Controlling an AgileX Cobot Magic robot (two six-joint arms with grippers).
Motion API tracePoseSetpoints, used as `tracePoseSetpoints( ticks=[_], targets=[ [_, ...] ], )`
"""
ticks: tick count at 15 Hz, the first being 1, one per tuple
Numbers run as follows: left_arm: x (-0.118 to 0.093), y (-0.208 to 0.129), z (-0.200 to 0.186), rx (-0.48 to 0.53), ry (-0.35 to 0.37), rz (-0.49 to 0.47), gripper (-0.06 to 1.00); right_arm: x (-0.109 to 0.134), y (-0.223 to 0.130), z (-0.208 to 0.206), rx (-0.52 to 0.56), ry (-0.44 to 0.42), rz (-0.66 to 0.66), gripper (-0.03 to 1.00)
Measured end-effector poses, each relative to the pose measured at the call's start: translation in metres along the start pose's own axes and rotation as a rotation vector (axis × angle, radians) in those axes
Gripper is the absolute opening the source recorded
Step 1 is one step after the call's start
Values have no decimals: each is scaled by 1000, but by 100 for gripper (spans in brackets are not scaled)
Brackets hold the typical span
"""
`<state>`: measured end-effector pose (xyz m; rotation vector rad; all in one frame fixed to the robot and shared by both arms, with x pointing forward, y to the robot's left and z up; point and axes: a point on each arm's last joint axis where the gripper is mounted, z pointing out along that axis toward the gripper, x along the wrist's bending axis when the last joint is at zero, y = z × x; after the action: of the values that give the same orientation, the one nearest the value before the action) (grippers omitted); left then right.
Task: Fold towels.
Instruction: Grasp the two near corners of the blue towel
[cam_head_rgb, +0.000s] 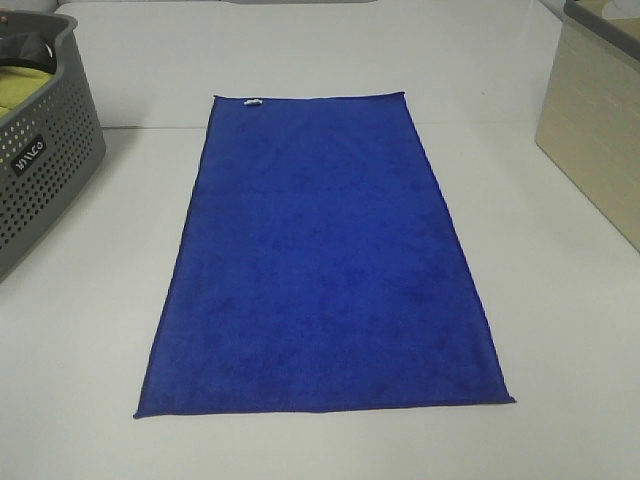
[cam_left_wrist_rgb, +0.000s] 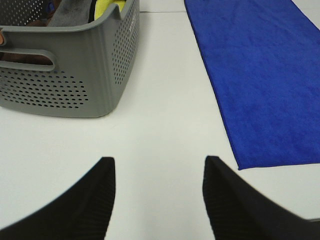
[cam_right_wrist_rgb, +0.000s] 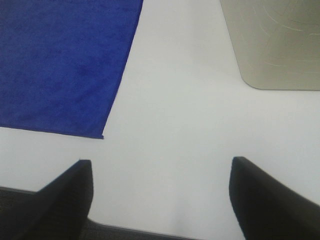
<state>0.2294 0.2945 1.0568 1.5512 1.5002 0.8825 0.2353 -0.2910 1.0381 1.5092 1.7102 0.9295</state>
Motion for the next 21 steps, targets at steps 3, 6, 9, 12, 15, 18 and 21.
tracePoseSetpoints(
  ticks=[3, 6, 9, 12, 15, 18, 21],
  targets=[
    [0, 0, 0, 0, 0, 0, 52, 0, 0, 0, 0, 0, 0, 74],
    [0, 0, 0, 0, 0, 0, 52, 0, 0, 0, 0, 0, 0, 74],
    [0, 0, 0, 0, 0, 0, 52, 0, 0, 0, 0, 0, 0, 74],
    [0, 0, 0, 0, 0, 0, 52, 0, 0, 0, 0, 0, 0, 74],
    [0, 0, 0, 0, 0, 0, 52, 0, 0, 0, 0, 0, 0, 74],
    [0, 0, 0, 0, 0, 0, 52, 0, 0, 0, 0, 0, 0, 74],
    [0, 5, -2, -42, 0, -5, 52, 0, 5, -4, -43, -2, 0, 74]
  ],
)
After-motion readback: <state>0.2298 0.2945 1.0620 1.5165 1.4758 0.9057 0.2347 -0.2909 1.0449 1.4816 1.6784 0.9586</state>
